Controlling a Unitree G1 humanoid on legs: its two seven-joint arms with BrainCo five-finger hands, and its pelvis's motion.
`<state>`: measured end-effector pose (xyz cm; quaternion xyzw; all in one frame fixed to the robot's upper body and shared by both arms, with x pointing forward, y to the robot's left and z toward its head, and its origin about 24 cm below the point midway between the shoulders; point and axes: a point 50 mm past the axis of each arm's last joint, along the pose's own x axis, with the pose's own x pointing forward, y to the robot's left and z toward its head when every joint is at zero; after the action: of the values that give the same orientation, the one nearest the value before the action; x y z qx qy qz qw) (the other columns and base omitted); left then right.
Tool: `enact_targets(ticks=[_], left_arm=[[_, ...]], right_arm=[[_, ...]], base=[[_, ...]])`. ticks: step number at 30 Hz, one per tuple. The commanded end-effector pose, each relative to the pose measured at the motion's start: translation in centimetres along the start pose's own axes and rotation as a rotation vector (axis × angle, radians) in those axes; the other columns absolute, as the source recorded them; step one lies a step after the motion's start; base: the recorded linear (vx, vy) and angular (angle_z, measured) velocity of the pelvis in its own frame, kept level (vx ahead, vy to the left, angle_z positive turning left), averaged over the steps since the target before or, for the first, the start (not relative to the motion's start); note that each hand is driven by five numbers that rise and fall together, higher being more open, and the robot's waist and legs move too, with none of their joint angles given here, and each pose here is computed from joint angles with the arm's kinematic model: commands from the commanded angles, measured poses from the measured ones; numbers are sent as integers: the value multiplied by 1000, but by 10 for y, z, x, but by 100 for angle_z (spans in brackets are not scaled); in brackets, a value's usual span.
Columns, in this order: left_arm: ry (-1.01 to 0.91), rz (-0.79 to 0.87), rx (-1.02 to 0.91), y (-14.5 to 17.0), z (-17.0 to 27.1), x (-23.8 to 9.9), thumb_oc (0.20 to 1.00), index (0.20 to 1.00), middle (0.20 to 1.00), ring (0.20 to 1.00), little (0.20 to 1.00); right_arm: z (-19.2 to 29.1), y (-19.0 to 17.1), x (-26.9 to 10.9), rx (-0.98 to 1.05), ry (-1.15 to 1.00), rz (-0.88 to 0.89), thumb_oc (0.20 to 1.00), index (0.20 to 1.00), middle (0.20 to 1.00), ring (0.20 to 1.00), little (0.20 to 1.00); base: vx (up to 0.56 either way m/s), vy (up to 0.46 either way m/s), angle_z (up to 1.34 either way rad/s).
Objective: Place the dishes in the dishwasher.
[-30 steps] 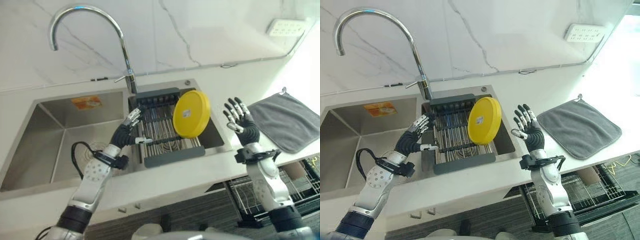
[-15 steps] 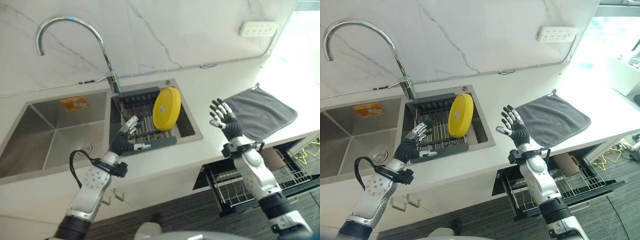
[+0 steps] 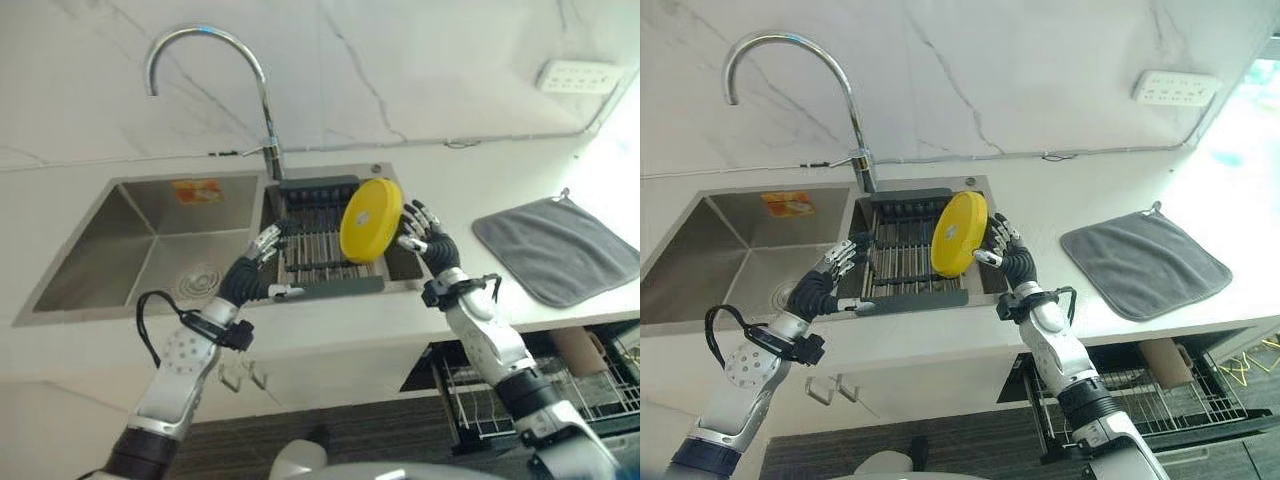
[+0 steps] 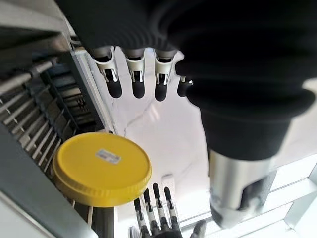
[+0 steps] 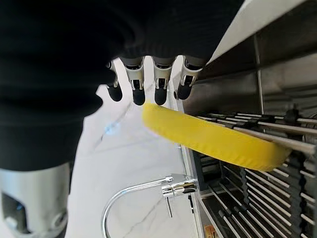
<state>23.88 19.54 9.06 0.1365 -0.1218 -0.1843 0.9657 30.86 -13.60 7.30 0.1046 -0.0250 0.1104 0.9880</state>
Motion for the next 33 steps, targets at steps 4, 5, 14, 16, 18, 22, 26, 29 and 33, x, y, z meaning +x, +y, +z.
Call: enact_targets(ticks=[4,5,14,16,18,22,26,29,33], left_arm=[[-122,-55,101,7,25,12,1000,1000,1000,1000,1000],[-120,-60,106,8,26,12,1000,1000,1000,1000,1000],[-111,-65,118,9,24,8,1000,1000,1000,1000,1000],[-108,-65,123,9,24,7,1000,1000,1000,1000,1000],[-107,-67,126,9,23,7,1000,1000,1000,1000,1000],[-99,-70,137,8,23,6,1000,1000,1000,1000,1000],[-95,-65,143,8,23,5,1000,1000,1000,1000,1000],[-93,-66,142,8,23,5,1000,1000,1000,1000,1000],[-86,-73,146,6,21,3,1000,1000,1000,1000,1000]], right_arm=[[31,0,19,50,-140,-36,1000,1000,1000,1000,1000],[32,-2,19,64,-143,-47,1000,1000,1000,1000,1000],[30,-3,17,93,-157,-75,1000,1000,1000,1000,1000],[30,-4,17,104,-159,-86,1000,1000,1000,1000,1000],[30,-5,17,108,-166,-93,1000,1000,1000,1000,1000],[31,-5,15,112,-184,-97,1000,1000,1000,1000,1000],[32,-3,14,123,-193,-97,1000,1000,1000,1000,1000],[32,-3,14,131,-193,-103,1000,1000,1000,1000,1000],[29,-2,13,180,-196,-117,1000,1000,1000,1000,1000]], base=[[63,-19,11],[70,-31,10],[34,-15,2],[42,-25,1],[33,-17,0],[33,-26,0],[35,-38,0],[10,-14,0],[34,-48,-2]])
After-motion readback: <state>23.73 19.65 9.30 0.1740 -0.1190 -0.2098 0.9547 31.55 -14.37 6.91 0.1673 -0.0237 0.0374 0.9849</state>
